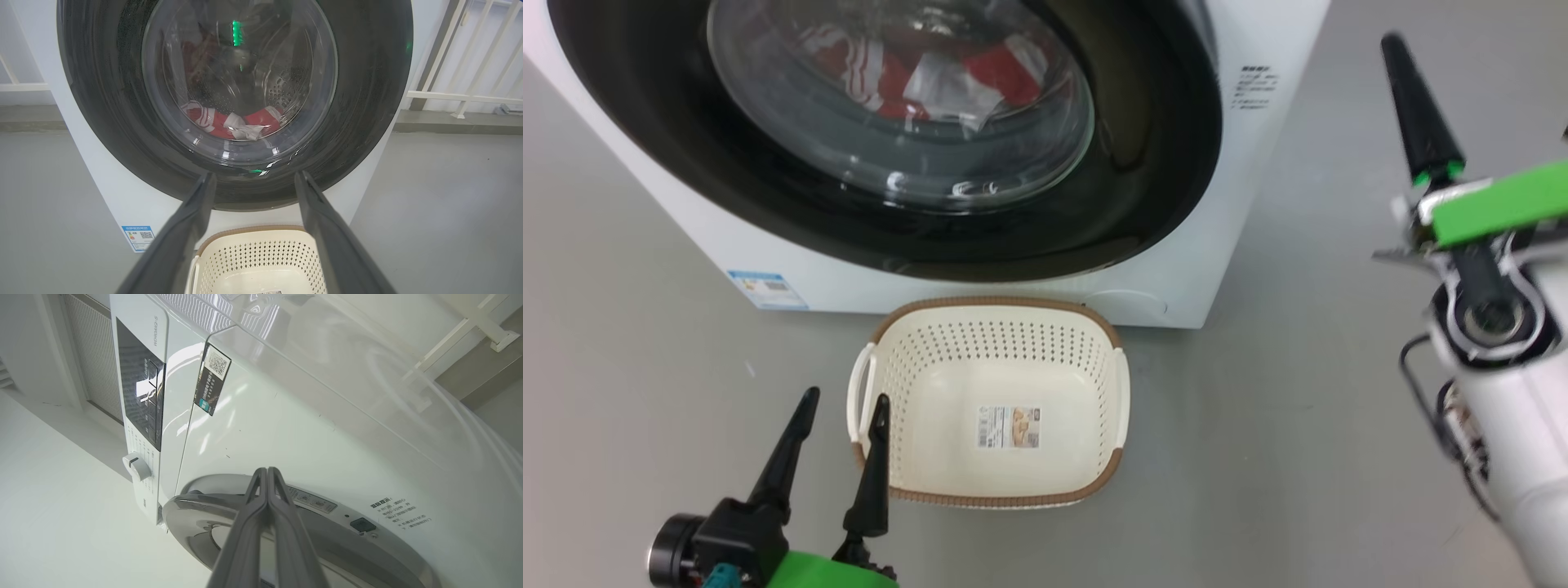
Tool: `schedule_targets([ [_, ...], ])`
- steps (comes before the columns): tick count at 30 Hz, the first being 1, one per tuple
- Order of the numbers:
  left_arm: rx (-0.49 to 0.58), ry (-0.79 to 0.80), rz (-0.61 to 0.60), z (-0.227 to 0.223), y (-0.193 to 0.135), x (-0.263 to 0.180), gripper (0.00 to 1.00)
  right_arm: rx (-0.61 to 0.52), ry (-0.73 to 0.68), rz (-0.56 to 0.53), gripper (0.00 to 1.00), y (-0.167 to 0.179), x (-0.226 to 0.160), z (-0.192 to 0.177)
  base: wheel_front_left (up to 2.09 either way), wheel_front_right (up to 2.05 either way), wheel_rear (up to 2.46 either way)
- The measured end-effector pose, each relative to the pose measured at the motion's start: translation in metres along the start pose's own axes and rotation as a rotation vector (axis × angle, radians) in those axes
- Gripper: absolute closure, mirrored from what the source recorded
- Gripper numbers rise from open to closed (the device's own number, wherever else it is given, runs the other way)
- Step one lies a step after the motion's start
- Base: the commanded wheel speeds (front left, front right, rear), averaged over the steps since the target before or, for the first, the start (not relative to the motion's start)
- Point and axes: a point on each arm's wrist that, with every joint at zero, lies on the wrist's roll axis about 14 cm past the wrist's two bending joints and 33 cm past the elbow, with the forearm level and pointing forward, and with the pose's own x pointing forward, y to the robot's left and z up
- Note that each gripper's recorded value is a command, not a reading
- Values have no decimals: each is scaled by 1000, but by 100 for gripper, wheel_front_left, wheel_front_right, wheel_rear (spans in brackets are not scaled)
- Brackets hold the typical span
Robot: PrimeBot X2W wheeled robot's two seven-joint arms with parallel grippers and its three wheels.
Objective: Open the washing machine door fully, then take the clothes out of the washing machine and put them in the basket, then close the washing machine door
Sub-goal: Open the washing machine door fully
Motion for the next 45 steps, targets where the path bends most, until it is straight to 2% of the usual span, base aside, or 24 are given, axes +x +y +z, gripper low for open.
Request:
schedule_targets([
  [4,0,13,7,-5,2,4,0,20,99,-1,100,-4,23,-8,0,0,0],
  [7,1,20,16,-8,5,8,0,38,219,-10,100,-9,35,-28,0,0,0],
  [19,7,52,31,-21,12,21,0,178,536,-19,100,-20,62,-74,0,0,0],
  [28,2,63,30,-28,13,32,0,191,696,-50,100,-35,69,-95,0,0,0],
  [45,-3,68,36,-32,16,39,0,188,833,-61,100,-43,80,-110,0,0,0],
])
